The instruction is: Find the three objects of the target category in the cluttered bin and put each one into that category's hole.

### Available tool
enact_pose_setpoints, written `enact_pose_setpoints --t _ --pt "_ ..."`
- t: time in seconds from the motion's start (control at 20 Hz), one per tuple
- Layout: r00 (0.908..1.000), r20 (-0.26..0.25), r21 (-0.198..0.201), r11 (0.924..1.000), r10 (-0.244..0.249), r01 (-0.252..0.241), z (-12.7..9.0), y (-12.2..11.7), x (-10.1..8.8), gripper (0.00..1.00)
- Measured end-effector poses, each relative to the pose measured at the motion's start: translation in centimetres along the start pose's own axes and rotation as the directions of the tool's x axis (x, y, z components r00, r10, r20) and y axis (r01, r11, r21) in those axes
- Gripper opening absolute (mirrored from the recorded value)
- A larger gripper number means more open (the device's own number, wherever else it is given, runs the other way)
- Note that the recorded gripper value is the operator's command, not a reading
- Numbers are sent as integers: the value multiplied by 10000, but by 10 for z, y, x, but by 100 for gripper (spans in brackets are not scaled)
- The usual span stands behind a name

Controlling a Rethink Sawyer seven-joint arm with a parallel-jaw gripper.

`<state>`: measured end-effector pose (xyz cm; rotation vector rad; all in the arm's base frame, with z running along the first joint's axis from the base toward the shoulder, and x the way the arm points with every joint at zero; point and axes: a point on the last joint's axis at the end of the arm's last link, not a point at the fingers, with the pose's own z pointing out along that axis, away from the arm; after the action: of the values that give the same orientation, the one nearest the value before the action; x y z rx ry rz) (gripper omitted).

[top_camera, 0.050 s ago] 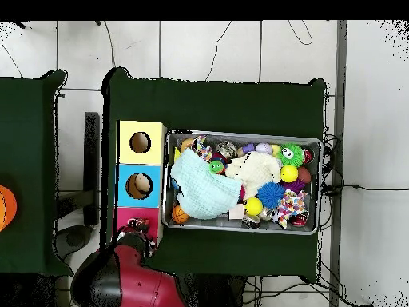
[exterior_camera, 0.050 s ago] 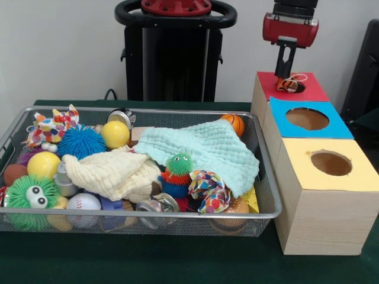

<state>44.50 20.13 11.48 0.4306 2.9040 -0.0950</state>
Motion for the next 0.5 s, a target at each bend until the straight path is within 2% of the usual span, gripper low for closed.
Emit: enact_pose_setpoints --t 0.5 --pt "9999 68 -152 9998 -86 87 12 6 9 0"
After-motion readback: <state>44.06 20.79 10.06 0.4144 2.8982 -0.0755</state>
